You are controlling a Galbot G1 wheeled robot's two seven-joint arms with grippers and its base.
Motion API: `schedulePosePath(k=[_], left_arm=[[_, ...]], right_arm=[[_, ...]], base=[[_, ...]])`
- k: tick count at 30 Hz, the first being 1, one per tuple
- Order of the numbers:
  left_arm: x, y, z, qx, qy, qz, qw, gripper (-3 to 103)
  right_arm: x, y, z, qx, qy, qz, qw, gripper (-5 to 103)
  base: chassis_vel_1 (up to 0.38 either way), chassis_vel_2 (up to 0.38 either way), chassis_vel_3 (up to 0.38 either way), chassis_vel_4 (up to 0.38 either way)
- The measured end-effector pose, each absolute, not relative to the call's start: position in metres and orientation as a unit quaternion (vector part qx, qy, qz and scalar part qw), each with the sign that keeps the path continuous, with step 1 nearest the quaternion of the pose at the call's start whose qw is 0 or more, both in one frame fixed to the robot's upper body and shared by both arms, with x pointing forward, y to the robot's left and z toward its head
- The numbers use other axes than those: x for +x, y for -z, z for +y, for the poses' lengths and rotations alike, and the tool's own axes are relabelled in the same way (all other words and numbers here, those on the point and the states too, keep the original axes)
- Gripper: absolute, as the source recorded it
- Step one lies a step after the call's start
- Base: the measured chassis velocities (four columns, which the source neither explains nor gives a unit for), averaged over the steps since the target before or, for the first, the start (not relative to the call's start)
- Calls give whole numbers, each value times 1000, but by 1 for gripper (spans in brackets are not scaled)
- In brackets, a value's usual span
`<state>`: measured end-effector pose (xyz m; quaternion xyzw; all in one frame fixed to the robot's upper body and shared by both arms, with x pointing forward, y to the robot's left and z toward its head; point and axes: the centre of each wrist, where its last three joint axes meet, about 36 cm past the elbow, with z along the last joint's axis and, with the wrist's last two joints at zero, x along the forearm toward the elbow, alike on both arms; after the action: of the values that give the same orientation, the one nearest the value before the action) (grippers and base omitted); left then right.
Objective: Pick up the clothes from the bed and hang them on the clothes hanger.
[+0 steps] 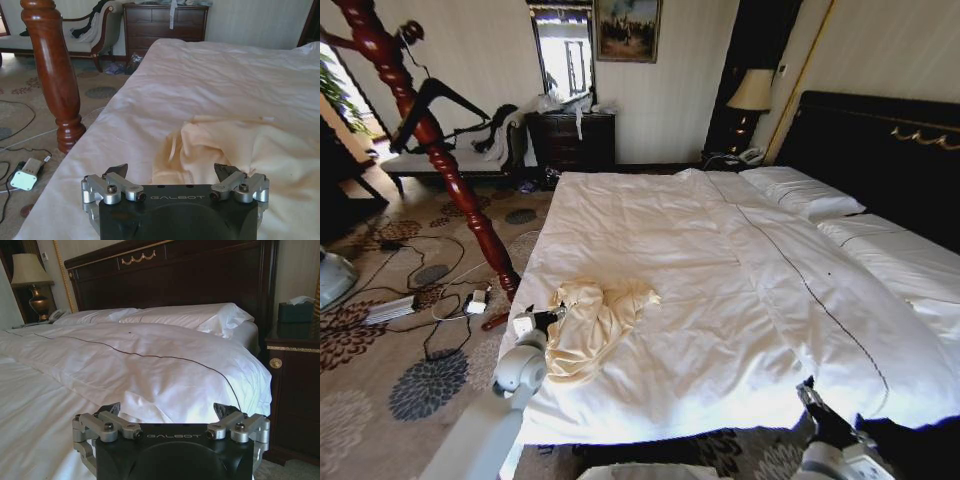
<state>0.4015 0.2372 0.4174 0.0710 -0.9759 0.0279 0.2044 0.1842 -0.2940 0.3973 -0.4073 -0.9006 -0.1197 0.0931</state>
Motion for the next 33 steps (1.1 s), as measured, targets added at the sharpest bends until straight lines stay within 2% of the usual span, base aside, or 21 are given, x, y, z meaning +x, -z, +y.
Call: schedulePosePath(k=[3, 5, 9, 15, 18, 20, 21, 27, 29, 30, 33], left_arm=[[403, -407, 236, 79, -29, -974, 210, 92], [403, -404, 236, 80, -30, -974, 211, 92], [408, -399, 236, 84, -33, -973, 213, 72], [409, -398, 236, 83, -40, -972, 218, 68], [404, -402, 238, 83, -40, -971, 219, 55], [401, -403, 238, 84, -39, -971, 219, 55], [399, -404, 239, 85, -39, -971, 218, 50], [390, -408, 241, 87, -36, -972, 214, 41], [388, -410, 241, 88, -35, -973, 212, 30], [388, -410, 241, 88, -35, -973, 212, 30], [387, -413, 241, 91, -34, -973, 208, 14]], right_arm=[[184, -397, -292, -407, 120, -901, 94, 100], [184, -396, -292, -407, 120, -901, 94, 100], [184, -396, -292, -407, 119, -901, 95, 100], [183, -396, -292, -407, 118, -901, 95, 100], [182, -396, -292, -407, 118, -901, 94, 100], [182, -396, -292, -407, 118, -901, 94, 100], [182, -396, -292, -407, 118, -901, 94, 100], [183, -394, -290, -407, 120, -901, 95, 100], [184, -394, -289, -406, 121, -901, 95, 100], [184, -394, -289, -406, 121, -901, 95, 100], [183, -393, -289, -406, 120, -901, 96, 100]], base=[[0, 0, 0, 0], [0, 0, 0, 0], [0, 0, 0, 0], [0, 0, 0, 0], [0, 0, 0, 0], [0, 0, 0, 0], [0, 0, 0, 0], [0, 0, 0, 0], [0, 0, 0, 0], [0, 0, 0, 0], [0, 0, 0, 0]])
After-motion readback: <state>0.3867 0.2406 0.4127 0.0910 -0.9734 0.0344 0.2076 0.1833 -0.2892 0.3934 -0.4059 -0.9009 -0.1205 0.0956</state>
